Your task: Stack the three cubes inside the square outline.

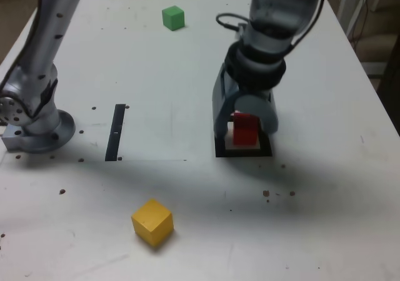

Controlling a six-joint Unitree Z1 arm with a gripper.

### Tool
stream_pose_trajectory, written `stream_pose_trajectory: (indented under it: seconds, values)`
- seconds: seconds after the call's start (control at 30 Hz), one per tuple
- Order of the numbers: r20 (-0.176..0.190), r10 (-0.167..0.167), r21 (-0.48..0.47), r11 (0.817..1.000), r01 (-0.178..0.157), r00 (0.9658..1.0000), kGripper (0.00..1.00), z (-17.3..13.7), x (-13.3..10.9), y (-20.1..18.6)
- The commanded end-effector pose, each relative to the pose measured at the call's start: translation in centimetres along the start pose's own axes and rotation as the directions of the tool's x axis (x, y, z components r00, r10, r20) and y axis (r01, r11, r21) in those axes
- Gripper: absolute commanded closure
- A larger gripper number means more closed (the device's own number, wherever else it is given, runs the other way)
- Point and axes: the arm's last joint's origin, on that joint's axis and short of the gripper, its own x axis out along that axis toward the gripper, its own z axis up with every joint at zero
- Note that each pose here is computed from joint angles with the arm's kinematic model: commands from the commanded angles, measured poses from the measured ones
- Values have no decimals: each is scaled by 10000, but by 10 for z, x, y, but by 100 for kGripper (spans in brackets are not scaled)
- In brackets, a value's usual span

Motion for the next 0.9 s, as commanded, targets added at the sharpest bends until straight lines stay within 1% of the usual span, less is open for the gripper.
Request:
stream_pose_trajectory:
  seconds: [0.0,0.07,0.13,0.17,0.23,0.4,0.5,0.57,0.67,0.87]
  values:
    - [524,60,5,10000,-61,9986,1,-13,-20,2]
    - [876,88,7,10000,-89,9961,1,-25,-34,3]
    - [1129,59,37,10000,-63,9936,1,-39,-47,4]
    - [1187,31,64,10000,-39,9929,1,-46,-52,4]
    - [1192,-36,71,10000,27,9929,1,-62,-61,1]
    - [874,-351,-478,9981,394,9956,1,-106,-67,-21]
    - [641,-676,-795,9942,726,9957,0,-128,-64,-42]
    - [465,-886,-857,9920,924,9950,0,-137,-62,-56]
    - [248,-1159,-895,9890,1177,9929,1,-150,-61,-78]
    - [57,-1456,-1014,9842,1454,9893,0,-174,-62,-117]
